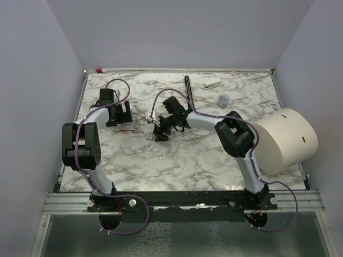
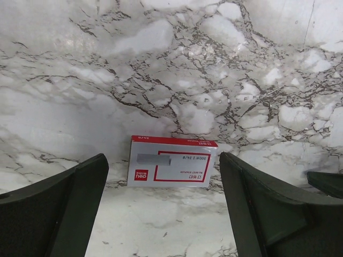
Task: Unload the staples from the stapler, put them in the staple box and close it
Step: Adjust the shell at the center of the board.
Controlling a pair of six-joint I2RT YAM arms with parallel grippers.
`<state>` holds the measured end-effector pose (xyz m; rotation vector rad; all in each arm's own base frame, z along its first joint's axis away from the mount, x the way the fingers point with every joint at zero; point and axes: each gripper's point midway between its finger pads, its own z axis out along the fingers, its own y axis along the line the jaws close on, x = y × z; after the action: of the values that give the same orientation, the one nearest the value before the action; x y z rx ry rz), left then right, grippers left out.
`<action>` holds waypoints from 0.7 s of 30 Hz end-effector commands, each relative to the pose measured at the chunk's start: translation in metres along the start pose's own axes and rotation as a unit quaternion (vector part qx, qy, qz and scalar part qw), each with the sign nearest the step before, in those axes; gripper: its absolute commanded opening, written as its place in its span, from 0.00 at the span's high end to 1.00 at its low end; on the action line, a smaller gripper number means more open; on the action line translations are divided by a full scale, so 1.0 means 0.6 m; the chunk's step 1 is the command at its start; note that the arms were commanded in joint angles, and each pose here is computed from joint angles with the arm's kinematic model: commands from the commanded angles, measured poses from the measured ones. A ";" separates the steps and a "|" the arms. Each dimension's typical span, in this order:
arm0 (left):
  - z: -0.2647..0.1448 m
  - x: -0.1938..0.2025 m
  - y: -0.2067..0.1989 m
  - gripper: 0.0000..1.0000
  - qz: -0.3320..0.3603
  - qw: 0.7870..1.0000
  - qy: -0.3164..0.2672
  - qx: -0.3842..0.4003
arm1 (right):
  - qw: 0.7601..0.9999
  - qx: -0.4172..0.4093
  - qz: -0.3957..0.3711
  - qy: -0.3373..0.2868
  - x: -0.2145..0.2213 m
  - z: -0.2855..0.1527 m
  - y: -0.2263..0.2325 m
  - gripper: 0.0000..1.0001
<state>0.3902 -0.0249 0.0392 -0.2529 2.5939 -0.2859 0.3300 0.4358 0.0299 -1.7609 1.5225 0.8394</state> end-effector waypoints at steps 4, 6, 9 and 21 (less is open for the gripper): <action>-0.010 -0.036 0.007 0.12 -0.013 0.999 -0.035 0.007 | 0.999 -0.020 0.027 0.007 0.010 0.013 0.015 0.42; -0.003 -0.031 0.006 0.14 -0.014 1.000 -0.025 0.012 | 0.999 -0.021 0.029 0.007 0.010 0.013 0.016 0.44; 0.006 -0.023 0.006 0.15 -0.018 1.000 -0.013 0.014 | 0.999 -0.022 0.034 0.007 0.012 0.017 0.016 0.46; 0.015 -0.002 -0.014 0.23 -0.026 0.998 0.008 0.051 | 0.999 -0.012 0.049 0.001 0.008 0.018 0.011 0.58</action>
<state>0.3978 -0.0216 0.0340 -0.2893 2.5853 -0.3421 0.3260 0.4350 0.0265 -1.7325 1.5900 0.8742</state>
